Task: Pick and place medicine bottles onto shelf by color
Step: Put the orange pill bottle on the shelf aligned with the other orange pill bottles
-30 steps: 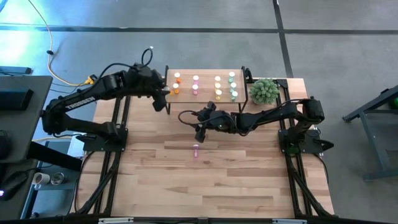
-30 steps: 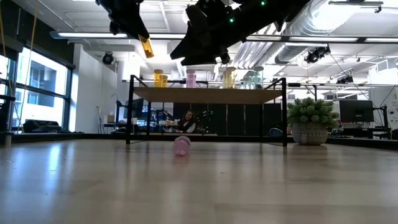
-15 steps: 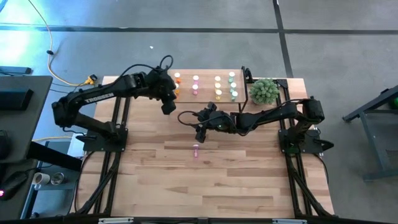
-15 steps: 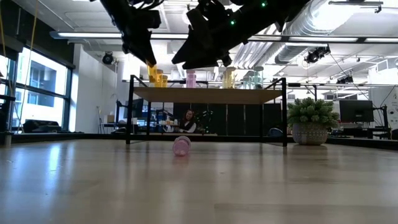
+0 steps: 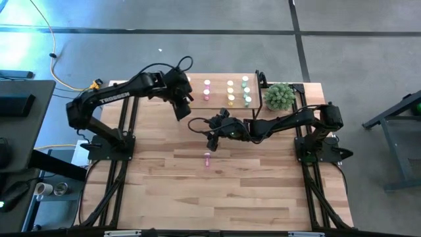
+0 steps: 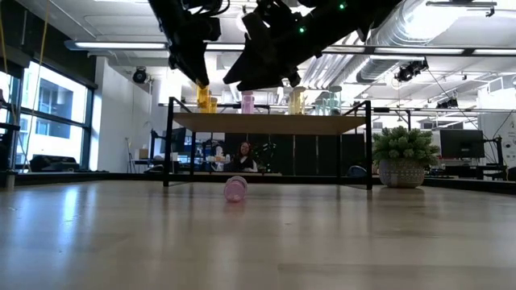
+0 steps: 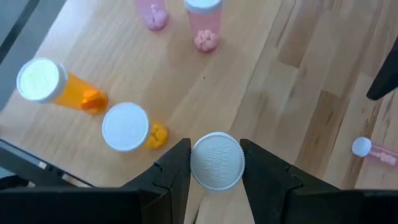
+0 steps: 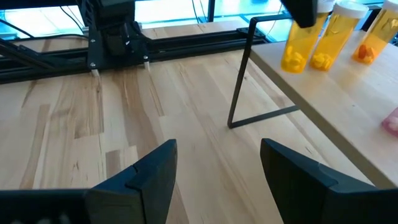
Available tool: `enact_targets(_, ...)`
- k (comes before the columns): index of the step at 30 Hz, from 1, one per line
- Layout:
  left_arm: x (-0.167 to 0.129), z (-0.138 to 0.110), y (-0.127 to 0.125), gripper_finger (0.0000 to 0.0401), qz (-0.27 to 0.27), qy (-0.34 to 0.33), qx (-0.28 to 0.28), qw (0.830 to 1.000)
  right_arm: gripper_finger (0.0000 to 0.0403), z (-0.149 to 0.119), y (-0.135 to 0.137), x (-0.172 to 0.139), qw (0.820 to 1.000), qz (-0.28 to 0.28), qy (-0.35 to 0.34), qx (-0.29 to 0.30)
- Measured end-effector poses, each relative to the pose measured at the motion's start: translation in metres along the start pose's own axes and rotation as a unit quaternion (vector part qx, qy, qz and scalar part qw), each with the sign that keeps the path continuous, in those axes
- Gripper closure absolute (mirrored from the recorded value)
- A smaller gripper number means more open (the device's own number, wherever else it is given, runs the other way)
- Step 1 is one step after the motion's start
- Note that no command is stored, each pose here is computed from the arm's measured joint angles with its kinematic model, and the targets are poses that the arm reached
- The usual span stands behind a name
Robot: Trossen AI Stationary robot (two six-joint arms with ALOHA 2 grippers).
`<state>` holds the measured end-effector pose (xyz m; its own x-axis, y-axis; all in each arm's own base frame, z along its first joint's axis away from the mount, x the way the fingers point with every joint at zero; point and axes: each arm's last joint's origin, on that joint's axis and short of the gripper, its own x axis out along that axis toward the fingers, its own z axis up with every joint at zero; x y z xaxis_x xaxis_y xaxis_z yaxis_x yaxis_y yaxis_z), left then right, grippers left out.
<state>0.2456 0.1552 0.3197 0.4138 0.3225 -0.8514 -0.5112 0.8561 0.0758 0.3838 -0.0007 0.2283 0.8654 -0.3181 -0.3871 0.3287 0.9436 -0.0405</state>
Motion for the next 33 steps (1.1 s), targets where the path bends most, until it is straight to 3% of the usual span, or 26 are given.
enact_targets(13,0.008,0.002,0.008,0.0284,0.024,0.013,-0.005,1.0,0.018,-0.001,0.0,0.0,1.0,-0.001,0.005,-0.002)
enact_targets(33,0.01,0.002,0.01,0.0284,0.008,0.017,-0.024,1.0,0.018,-0.001,0.0,0.0,1.0,-0.001,0.005,-0.002)
